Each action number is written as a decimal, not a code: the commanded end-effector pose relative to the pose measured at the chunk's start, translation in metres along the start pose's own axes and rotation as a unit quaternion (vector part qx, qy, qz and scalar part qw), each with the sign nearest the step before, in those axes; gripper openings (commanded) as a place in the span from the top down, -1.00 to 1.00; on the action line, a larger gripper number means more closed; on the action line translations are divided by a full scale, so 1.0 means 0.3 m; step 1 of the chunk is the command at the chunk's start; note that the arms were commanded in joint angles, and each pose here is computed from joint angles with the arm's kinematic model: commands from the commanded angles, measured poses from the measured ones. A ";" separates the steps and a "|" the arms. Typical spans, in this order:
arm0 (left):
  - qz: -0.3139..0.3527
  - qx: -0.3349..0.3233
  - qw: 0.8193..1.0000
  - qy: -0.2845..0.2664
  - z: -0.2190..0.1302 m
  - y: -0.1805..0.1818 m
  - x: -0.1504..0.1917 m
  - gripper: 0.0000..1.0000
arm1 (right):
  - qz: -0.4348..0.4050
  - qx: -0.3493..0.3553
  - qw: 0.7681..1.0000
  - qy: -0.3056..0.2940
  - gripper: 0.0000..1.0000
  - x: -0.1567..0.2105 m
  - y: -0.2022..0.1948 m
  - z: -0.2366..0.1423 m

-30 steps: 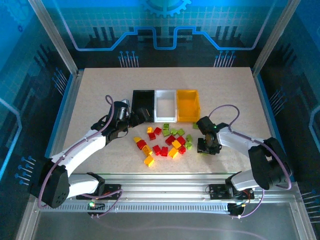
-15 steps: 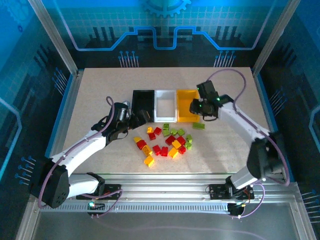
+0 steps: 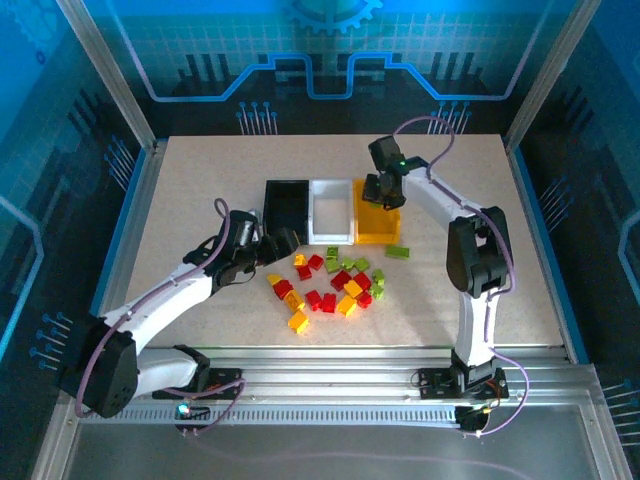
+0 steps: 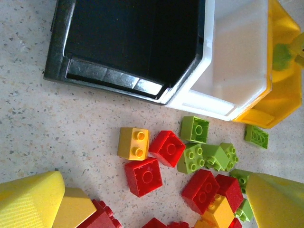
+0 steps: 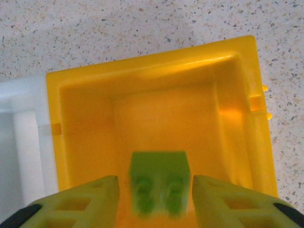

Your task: Sort the legos into containers by color

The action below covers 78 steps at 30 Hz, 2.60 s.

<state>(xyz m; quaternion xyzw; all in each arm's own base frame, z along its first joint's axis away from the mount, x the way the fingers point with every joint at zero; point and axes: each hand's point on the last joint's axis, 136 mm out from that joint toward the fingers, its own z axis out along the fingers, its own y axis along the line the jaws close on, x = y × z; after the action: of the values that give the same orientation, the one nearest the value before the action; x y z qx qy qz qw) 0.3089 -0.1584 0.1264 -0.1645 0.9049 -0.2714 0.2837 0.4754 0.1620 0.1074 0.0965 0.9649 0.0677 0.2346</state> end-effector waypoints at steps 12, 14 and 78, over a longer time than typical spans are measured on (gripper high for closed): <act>0.020 -0.049 0.998 0.037 -0.047 0.046 0.078 -0.67 | -0.031 -0.054 0.998 -0.029 -0.11 0.066 0.084 -0.209; 0.025 -0.072 0.996 0.050 -0.037 0.076 0.110 -0.59 | -0.041 -0.061 0.997 -0.029 -0.11 0.123 0.079 -0.236; 0.043 -0.187 0.980 -0.058 0.253 -0.045 -0.448 0.44 | 0.008 -0.104 0.994 -0.027 -0.13 0.351 -0.121 -0.330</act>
<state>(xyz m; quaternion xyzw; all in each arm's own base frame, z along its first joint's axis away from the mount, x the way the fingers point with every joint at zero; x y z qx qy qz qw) 0.4568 -0.1474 0.1498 -0.1977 0.9178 -0.1060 0.3275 0.3369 0.1417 0.1376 0.0785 0.9470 0.1507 0.2727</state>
